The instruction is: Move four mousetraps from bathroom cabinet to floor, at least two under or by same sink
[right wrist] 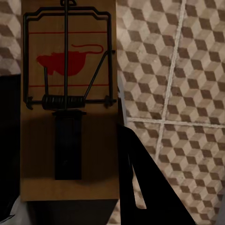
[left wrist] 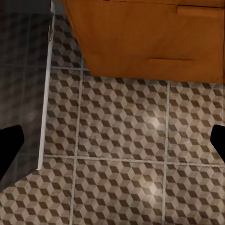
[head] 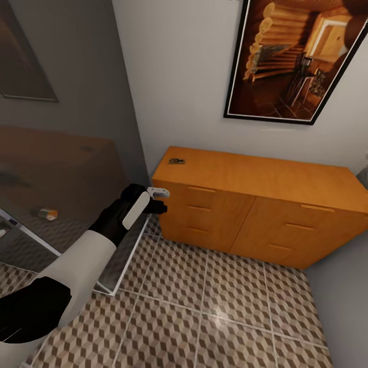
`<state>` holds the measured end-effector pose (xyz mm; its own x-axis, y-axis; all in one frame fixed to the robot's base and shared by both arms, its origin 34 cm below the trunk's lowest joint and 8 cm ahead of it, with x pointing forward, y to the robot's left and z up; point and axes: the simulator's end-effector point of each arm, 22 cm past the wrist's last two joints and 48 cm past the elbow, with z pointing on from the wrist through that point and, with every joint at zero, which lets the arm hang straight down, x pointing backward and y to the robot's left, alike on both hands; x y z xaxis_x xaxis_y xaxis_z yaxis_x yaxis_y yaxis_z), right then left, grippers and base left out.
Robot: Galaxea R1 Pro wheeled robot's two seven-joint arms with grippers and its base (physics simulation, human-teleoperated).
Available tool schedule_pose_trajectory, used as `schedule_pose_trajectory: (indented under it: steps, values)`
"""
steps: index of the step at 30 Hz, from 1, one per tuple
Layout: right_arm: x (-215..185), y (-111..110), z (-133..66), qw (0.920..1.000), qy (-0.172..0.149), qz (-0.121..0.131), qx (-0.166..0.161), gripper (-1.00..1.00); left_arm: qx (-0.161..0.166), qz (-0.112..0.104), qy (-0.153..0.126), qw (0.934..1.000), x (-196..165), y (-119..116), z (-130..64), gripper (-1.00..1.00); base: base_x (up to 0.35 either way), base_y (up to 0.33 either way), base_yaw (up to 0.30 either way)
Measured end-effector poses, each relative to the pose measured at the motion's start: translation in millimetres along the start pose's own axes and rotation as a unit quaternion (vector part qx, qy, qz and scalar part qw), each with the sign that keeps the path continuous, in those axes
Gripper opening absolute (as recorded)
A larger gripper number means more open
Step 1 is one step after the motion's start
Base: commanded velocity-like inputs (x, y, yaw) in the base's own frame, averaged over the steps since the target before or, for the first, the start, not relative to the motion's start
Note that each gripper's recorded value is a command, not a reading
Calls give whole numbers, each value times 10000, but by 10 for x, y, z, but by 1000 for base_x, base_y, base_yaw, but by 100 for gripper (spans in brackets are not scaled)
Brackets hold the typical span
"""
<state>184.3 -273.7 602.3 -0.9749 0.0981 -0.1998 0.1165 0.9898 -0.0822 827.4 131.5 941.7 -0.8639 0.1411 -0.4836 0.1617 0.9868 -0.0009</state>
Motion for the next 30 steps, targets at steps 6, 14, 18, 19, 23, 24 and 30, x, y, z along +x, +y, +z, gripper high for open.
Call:
schedule_pose_trajectory:
  steps: [6, 14, 18, 19, 23, 24, 30]
  values:
    - [-24, 18, -1, 10000, -28, 8, -13, -100, -5, 4, -31, 10000, -25, 1, -37, 100, 12, 5, -212]
    - [-62, 24, -1, 10000, -76, 13, -20, -100, -12, 7, -77, 10000, -62, 1, -93, 100, 1, 0, -223]
    - [-75, 34, -1, 9999, -91, 14, -40, -100, -15, 8, -92, 10000, -74, 2, -111, 100, 0, 0, -148]
    - [-75, 38, -1, 9999, -91, 13, -49, -100, -14, 8, -91, 10000, -74, 2, -111, 100, 0, 0, -121]
    - [-74, 70, -2, 9999, -90, 4, -121, -100, -13, 10, -90, 10000, -72, 1, -110, 100, 29, 16, -55]
    - [-73, 85, -2, 9998, -89, 1, -156, -100, -16, 23, -89, 10000, -70, -3, -110, 100, 101, 67, -10]
    - [-72, 141, -5, 9996, -88, -6, -284, -100, -43, 136, -83, 9999, -53, -35, -107, 100, 203, 153, -3]
